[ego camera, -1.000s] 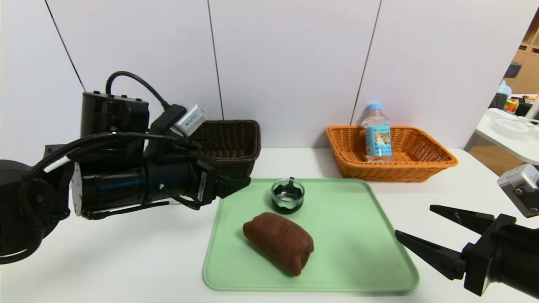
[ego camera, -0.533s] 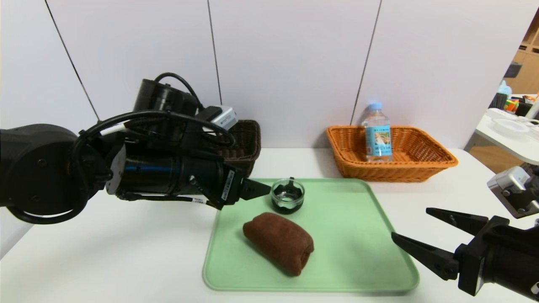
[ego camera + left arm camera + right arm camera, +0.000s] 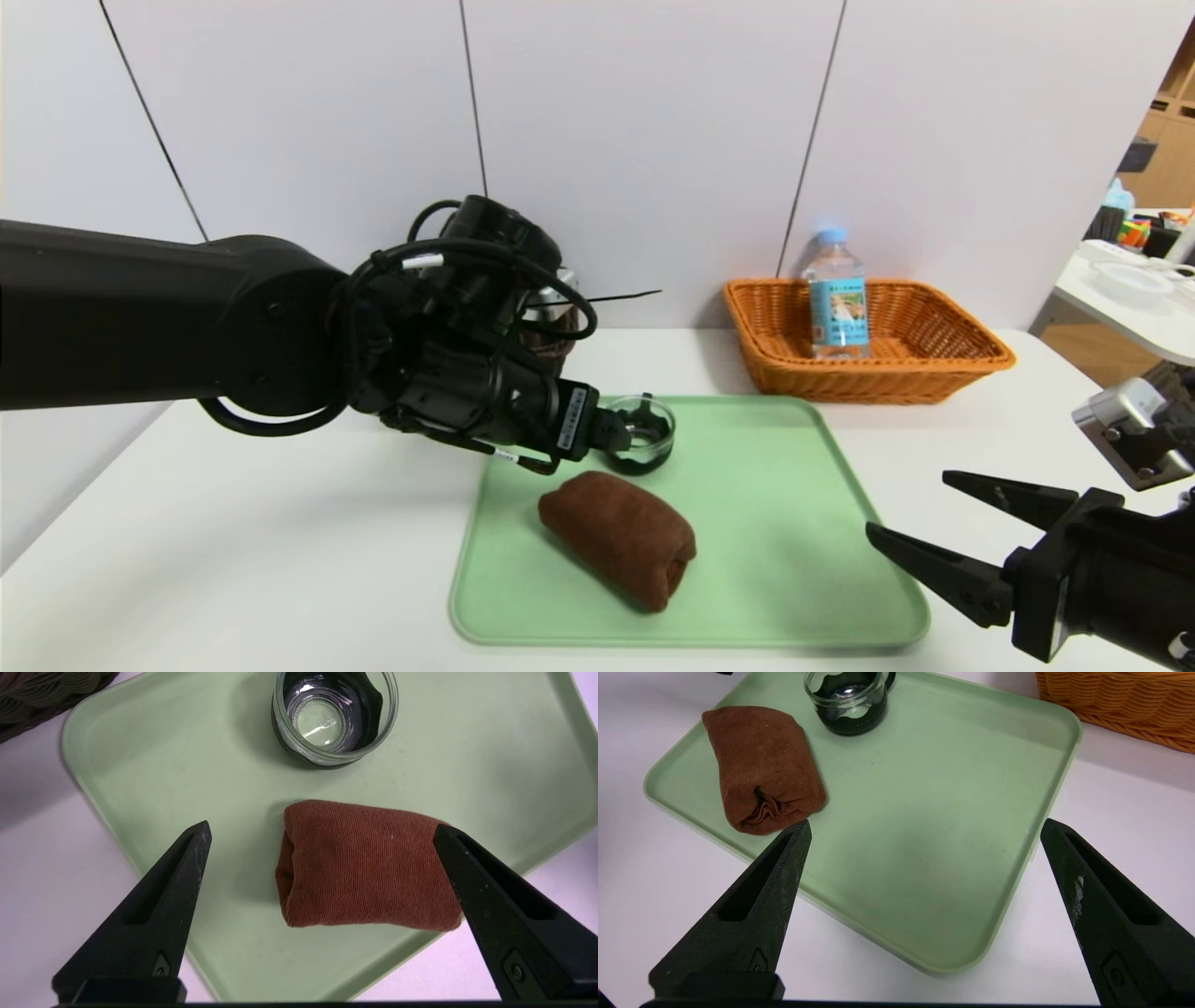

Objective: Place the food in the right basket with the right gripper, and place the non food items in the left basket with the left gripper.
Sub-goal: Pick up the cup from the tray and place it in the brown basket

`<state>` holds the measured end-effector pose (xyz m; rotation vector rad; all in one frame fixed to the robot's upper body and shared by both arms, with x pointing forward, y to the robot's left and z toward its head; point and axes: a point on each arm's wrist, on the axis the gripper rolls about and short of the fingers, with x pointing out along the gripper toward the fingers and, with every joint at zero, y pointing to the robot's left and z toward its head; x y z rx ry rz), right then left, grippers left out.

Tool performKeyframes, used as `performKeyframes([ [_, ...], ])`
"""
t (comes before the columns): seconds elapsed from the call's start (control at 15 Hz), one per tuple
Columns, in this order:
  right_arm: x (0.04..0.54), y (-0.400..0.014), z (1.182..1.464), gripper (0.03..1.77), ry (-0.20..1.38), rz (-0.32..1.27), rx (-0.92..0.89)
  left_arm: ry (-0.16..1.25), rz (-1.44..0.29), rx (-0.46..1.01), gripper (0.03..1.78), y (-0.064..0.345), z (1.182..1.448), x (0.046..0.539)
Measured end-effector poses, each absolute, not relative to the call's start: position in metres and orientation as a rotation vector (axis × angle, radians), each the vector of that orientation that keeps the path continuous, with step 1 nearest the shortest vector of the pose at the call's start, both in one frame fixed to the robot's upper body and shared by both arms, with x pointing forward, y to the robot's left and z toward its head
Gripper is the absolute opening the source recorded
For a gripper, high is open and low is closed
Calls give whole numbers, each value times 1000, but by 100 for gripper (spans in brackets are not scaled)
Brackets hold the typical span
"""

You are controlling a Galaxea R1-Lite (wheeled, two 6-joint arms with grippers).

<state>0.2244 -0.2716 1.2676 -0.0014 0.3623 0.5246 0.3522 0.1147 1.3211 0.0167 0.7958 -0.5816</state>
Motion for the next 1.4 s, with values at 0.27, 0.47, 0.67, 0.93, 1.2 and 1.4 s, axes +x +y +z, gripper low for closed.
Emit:
performKeyframes([
  [0.27,225,-271,1267,169,367,524,-3,851,-512,-3,169,102,1320,362],
  [0.47,226,-271,1267,169,369,523,-3,879,-471,-26,169,94,1321,370],
  [0.67,225,-271,1266,169,371,524,-3,904,-418,-55,169,85,1319,378],
  [0.93,225,-271,1263,169,384,523,1,942,-360,-90,169,75,1317,388],
  [1.2,224,-272,1262,169,388,521,0,985,-271,-112,169,65,1312,399],
  [1.4,224,-272,1262,169,389,523,0,1003,-243,-109,169,59,1302,406],
])
